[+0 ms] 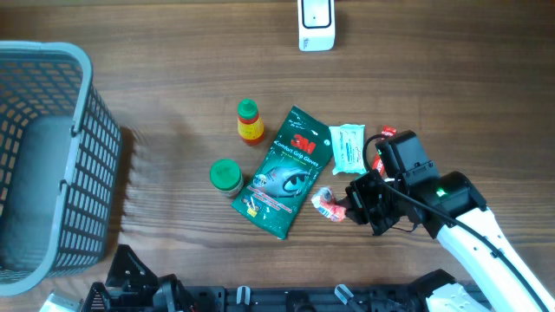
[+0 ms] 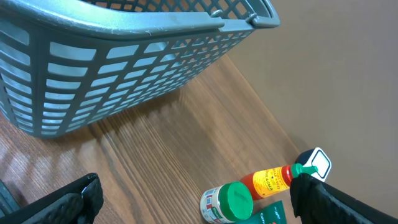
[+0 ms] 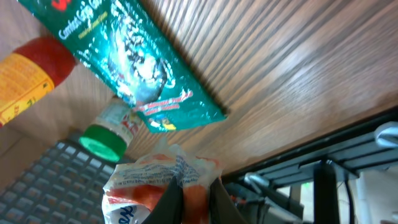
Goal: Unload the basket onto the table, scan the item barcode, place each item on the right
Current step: 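Raise the tissue pack to the white barcode scanner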
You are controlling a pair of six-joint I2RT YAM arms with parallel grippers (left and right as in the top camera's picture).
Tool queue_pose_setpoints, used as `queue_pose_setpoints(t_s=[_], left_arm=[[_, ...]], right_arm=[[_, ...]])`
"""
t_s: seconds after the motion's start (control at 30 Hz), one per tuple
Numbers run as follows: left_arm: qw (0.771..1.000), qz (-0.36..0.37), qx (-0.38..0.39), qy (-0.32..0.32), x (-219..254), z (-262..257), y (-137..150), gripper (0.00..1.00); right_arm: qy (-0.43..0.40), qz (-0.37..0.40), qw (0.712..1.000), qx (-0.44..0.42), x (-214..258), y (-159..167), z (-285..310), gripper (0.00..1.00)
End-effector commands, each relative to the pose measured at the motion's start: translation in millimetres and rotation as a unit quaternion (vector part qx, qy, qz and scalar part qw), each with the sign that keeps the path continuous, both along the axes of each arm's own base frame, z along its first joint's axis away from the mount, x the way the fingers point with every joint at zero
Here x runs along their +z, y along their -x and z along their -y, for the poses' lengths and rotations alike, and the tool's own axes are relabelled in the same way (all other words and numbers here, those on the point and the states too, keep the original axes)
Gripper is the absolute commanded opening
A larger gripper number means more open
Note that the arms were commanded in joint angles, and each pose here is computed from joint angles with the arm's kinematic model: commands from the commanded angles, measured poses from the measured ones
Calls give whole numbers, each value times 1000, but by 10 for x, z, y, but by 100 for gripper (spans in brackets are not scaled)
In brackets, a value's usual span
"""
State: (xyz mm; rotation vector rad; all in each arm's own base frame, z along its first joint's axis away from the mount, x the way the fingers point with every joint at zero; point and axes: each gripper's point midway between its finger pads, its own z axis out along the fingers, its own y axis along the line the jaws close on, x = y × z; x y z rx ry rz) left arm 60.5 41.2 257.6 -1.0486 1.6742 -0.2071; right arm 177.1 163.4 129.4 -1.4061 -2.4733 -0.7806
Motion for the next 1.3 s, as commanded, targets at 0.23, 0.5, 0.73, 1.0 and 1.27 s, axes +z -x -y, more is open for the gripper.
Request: queue_pose_setpoints(t_s=[0.23, 0.5, 0.73, 1.0, 1.27], left_arm=[[1000, 4, -4, 1, 1, 13, 6, 100], [1000, 4, -4, 1, 1, 13, 6, 100], [1000, 4, -4, 1, 1, 13, 6, 100], [1000, 4, -4, 1, 1, 13, 6, 100], [1000, 4, -4, 1, 1, 13, 6, 100]], right_arm=[[203, 339, 915, 86, 230, -1212, 351, 5], [259, 460, 834, 160, -120, -2199, 23, 5], [309, 691, 645, 107, 580, -3129, -67, 4], [323, 698, 634, 79, 475, -4211, -162, 5], [365, 698, 617, 17, 199, -4844, 17, 4]])
